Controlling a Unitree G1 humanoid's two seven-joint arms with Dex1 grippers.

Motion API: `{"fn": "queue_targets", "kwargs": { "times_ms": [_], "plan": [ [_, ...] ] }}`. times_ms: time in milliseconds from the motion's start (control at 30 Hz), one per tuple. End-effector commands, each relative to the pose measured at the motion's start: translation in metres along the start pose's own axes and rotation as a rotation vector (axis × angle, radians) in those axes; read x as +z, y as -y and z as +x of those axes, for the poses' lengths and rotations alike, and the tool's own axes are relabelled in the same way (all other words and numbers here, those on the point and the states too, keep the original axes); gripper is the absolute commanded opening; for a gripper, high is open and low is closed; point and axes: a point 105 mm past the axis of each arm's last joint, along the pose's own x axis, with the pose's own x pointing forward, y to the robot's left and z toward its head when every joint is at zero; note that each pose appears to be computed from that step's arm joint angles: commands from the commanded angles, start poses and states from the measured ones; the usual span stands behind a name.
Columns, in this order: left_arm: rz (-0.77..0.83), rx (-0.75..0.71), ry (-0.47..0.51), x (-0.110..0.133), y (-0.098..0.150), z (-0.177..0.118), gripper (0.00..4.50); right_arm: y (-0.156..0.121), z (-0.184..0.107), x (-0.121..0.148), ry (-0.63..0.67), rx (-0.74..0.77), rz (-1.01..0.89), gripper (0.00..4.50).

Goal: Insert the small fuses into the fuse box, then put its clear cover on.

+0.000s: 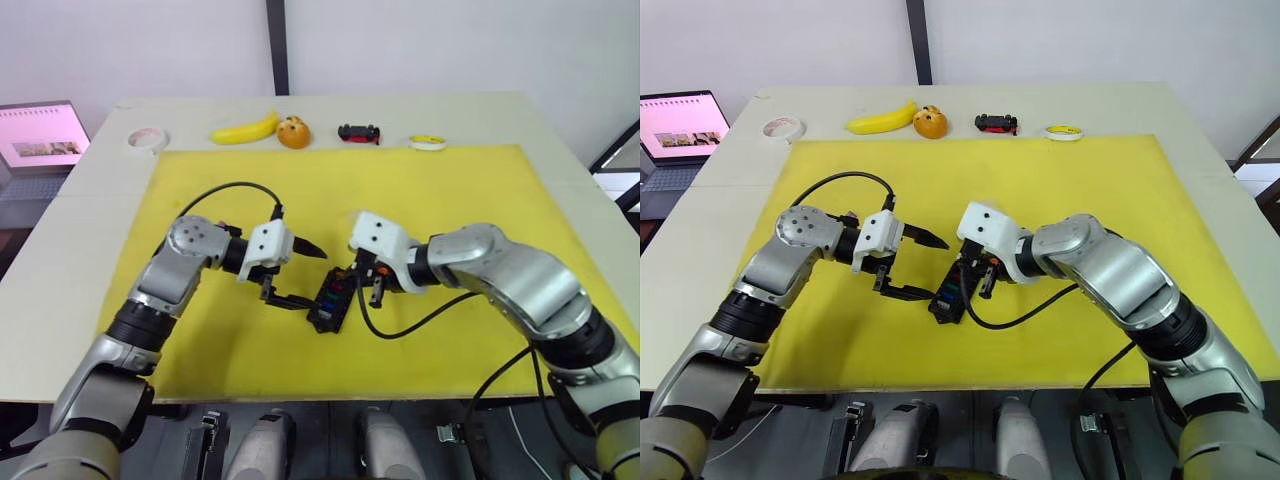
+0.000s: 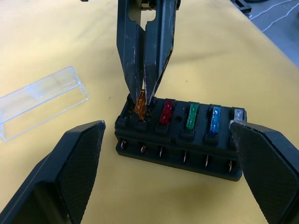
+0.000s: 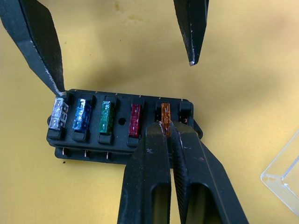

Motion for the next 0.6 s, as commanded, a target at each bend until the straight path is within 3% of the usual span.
{"fn": "queue_targets", "kwargs": {
  "times_ms": [33,600],
  "plan": [
    [0.035,0.020,0.013,0.0072,-0.0029,-0.0029,4.50,-0.0004,-0.0027,0.0013,-0.008,0.003,-0.020,0.21],
    [0.035,0.023,0.017,0.0072,-0.0018,-0.0013,4.50,0.0027,-0.0002,0.0004,-0.010,-0.019,0.003,0.21]
  ]
}}
